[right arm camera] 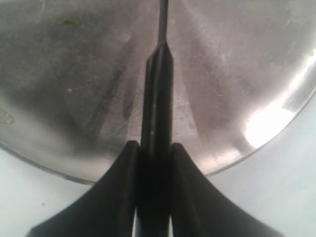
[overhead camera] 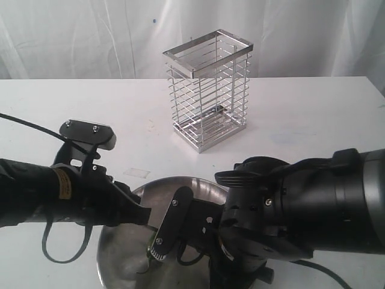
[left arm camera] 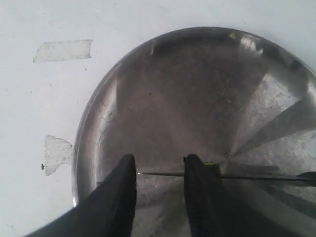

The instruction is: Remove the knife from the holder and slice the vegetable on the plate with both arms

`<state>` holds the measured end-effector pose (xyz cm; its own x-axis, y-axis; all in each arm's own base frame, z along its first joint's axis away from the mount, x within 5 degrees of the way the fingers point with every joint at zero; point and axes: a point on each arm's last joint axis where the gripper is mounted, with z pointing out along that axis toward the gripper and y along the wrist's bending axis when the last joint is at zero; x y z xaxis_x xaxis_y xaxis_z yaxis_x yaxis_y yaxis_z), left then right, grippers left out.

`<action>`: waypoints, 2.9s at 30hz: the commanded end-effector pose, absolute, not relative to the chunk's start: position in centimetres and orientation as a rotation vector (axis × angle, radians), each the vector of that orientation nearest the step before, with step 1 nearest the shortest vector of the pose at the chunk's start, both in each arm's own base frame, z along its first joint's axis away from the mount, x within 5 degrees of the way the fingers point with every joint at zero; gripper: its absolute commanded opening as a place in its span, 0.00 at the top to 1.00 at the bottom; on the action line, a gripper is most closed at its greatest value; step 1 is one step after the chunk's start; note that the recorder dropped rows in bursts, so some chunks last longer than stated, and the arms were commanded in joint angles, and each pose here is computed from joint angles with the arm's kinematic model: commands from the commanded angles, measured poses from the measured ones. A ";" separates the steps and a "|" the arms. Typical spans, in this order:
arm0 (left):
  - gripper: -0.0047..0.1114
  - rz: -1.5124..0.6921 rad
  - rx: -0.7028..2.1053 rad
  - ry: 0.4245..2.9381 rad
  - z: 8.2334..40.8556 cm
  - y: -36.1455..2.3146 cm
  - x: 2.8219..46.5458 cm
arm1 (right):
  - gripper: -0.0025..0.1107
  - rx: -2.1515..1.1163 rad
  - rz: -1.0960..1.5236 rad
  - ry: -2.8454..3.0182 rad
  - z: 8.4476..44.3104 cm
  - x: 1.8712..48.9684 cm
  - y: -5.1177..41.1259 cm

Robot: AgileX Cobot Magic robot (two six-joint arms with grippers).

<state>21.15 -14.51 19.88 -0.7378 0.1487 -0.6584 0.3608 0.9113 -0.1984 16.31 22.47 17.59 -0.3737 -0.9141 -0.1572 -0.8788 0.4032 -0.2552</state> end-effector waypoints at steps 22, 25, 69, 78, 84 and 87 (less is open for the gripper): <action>0.96 -0.404 0.331 2.452 18.3 -14.6 21.4 | 0.98 -1.562 -0.195 2.400 17.7 16.4 22.5; 0.96 -0.404 0.331 2.453 18.1 -14.7 21.5 | 0.98 -1.562 -0.195 2.400 17.7 16.4 22.5; 0.96 -0.428 0.356 2.423 16.3 -15.7 22.5 | 0.98 -1.573 -0.221 2.415 17.7 16.3 22.2; 0.96 -0.421 0.369 2.409 17.6 -15.3 22.0 | 0.98 -1.547 -0.160 2.446 17.5 16.1 22.5; 0.96 -0.410 0.384 2.417 17.5 -15.3 21.9 | 0.98 -1.563 -0.171 2.469 16.4 16.2 22.8; 0.96 -0.412 0.384 2.413 17.5 -15.3 21.9 | 0.98 -1.563 -0.169 2.468 16.4 16.2 22.8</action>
<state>22.25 -15.40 17.50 -0.7455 0.1545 -0.6484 0.3634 0.9097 -0.2010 16.12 22.64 16.26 -0.4128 -0.9045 -0.1067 -0.8784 0.4264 -0.2158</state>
